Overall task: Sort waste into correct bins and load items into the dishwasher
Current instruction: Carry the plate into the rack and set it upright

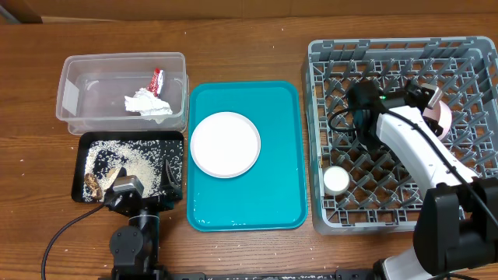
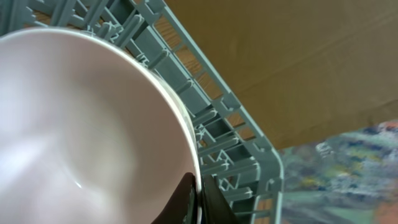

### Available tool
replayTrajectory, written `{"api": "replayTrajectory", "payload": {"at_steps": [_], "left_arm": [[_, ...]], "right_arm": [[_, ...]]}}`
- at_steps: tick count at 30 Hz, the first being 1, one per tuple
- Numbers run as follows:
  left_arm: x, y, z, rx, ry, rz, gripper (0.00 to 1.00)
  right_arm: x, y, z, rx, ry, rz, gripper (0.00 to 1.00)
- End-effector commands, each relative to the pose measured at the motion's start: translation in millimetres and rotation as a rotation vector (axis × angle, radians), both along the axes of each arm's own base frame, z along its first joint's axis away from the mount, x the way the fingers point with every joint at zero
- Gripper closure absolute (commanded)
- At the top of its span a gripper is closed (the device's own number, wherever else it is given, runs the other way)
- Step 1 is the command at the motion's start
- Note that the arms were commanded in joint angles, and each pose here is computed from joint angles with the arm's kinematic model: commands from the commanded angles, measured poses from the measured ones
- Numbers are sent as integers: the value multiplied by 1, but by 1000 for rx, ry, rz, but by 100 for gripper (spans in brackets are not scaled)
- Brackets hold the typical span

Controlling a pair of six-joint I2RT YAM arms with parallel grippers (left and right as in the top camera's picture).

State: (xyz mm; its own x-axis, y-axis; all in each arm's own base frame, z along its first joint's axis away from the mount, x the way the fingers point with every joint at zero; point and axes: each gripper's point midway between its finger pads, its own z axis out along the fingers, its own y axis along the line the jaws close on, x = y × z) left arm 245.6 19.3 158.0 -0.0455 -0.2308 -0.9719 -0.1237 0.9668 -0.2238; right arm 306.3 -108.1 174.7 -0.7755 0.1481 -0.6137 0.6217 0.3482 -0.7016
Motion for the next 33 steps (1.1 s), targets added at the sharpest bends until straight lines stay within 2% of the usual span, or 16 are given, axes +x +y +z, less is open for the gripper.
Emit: {"api": "replayTrajectory", "payload": {"at_steps": [1,5,20,33], "left_arm": [[0,1,1,-10,-9,5,0],[0,1,1,-10,-8,4,0],[0,1,1,-10,-9,5,0],[0,1,1,-10,-9,4,0]], "right_arm": [[5,3,10,-22,35,18,96],[2,-1,31,-73,24,6,96],[-7,-28,26,-51,13,-87,96],[-1,2,8,20,50,-17,96]]}}
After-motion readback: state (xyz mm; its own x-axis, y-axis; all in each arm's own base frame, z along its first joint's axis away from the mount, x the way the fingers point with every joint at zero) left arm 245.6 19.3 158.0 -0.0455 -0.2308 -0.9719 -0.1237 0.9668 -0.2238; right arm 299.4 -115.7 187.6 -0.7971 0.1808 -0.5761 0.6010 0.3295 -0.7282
